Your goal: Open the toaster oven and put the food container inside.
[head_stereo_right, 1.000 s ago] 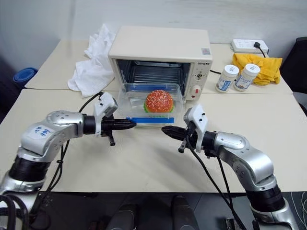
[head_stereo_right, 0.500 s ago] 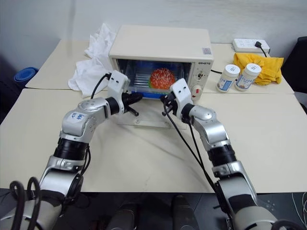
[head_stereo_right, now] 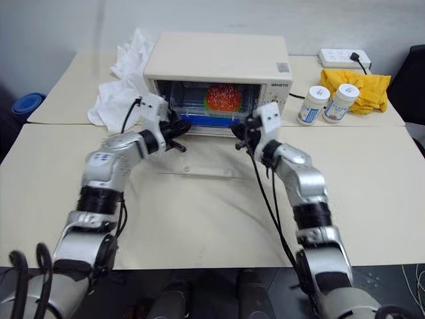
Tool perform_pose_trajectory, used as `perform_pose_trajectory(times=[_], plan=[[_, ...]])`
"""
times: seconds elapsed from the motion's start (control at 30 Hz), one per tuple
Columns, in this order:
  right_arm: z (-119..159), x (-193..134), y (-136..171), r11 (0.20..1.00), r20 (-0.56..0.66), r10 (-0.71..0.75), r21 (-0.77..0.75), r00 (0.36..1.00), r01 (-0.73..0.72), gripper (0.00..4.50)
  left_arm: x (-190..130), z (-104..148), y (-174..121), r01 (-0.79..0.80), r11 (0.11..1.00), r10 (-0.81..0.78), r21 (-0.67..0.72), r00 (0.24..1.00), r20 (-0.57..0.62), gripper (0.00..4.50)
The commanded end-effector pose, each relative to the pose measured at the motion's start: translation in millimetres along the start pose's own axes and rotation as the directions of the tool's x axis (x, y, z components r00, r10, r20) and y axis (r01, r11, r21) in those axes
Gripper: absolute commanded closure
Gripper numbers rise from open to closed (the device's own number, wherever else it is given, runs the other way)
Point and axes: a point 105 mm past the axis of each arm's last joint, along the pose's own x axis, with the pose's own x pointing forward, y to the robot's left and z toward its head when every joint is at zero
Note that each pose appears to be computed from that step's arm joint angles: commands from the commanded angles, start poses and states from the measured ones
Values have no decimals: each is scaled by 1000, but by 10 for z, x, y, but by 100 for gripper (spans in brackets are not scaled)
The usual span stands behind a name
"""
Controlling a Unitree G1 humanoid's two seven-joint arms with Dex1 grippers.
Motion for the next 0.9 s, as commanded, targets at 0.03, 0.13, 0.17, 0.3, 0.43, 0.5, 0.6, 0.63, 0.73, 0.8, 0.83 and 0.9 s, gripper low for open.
perform_pose_trajectory(times=[0.03,0.13,0.17,0.3,0.43,0.5,0.6,0.63,0.73,0.8,0.83,0.9], plan=[[114,-470,331,991,-41,130,-13,991,-131,450,-624,450,-123,148,981,-156,122,986,58,385],[-101,-803,487,985,-163,169,-7,972,-173,450,-1012,532,-140,217,956,-218,199,976,-17,305],[-152,-870,535,984,-181,179,7,967,-181,450,-1089,559,-136,233,949,-232,212,972,-27,272],[-401,-972,634,986,-225,160,88,961,-143,450,-1266,584,-149,310,922,-294,233,950,-102,162],[-667,-847,524,992,-275,44,123,960,-10,450,-1377,632,-274,406,877,-373,256,912,-170,40],[-771,-702,383,988,-281,-53,125,958,92,450,-1343,734,-377,437,861,-415,258,899,-139,4],[-804,-563,311,985,-268,-98,109,958,132,450,-1324,745,-508,483,830,-456,278,875,-160,4],[-807,-521,285,984,-263,-112,104,958,144,450,-1319,747,-523,486,826,-457,285,874,-167,4],[-722,-417,215,982,-228,-143,86,963,166,450,-1298,768,-500,475,826,-442,305,880,-174,4],[-603,-371,193,982,-185,-149,87,971,167,450,-1285,771,-471,464,828,-428,316,886,-178,4],[-511,-360,191,981,-152,-146,106,978,163,450,-1284,769,-460,462,830,-426,313,887,-179,4],[-138,-413,226,985,-39,-93,143,995,97,450,-1304,765,-417,451,838,-415,308,892,-178,4]])
